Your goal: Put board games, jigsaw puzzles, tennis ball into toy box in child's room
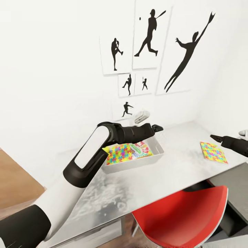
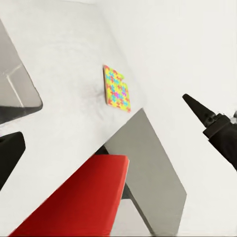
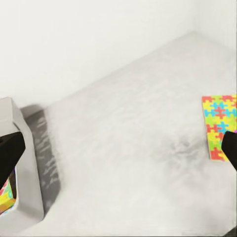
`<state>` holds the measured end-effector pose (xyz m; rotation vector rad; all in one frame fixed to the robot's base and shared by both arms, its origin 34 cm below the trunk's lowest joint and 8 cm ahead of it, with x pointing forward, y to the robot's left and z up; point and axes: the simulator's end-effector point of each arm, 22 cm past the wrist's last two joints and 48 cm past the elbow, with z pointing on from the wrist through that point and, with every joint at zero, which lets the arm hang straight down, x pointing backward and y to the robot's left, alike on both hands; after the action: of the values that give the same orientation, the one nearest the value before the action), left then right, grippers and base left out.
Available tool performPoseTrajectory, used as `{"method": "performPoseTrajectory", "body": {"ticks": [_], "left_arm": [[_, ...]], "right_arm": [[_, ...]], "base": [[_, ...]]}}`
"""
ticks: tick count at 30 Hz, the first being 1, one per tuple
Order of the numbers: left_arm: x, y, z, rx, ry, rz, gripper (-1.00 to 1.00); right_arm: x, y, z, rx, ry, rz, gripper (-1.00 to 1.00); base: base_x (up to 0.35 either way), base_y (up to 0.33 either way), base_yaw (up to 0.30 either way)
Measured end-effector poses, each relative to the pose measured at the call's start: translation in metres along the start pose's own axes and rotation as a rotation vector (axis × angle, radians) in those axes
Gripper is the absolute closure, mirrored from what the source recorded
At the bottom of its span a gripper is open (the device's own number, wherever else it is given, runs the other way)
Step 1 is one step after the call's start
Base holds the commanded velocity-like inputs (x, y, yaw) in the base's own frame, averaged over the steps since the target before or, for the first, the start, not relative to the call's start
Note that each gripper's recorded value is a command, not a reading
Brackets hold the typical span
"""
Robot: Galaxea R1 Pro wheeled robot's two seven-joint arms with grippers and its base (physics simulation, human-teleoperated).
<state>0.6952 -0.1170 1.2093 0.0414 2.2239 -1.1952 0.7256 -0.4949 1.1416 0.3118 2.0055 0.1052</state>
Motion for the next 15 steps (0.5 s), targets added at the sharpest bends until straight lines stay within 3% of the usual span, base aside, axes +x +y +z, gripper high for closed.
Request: {"method": "performPoseTrajectory", "body": {"ticks": [4,10,15], "left_arm": [[0.009,0.002,0.003,-0.01,0.016,0.0,-1.0],[0.012,0.011,0.002,-0.008,0.021,-0.034,-1.0],[0.011,0.012,-0.001,0.013,0.016,-0.059,-1.0]], "right_arm": [[0.005,0.0,-0.001,0.0,0.022,0.004,-1.0],[0.013,-0.005,-0.004,0.009,0.037,0.001,-1.0],[0.013,-0.02,-0.013,0.038,0.037,-0.017,-1.0]], "base": [[0.0,0.0,-0.295],[0.0,0.0,-0.297],[0.0,0.0,-0.298]]}}
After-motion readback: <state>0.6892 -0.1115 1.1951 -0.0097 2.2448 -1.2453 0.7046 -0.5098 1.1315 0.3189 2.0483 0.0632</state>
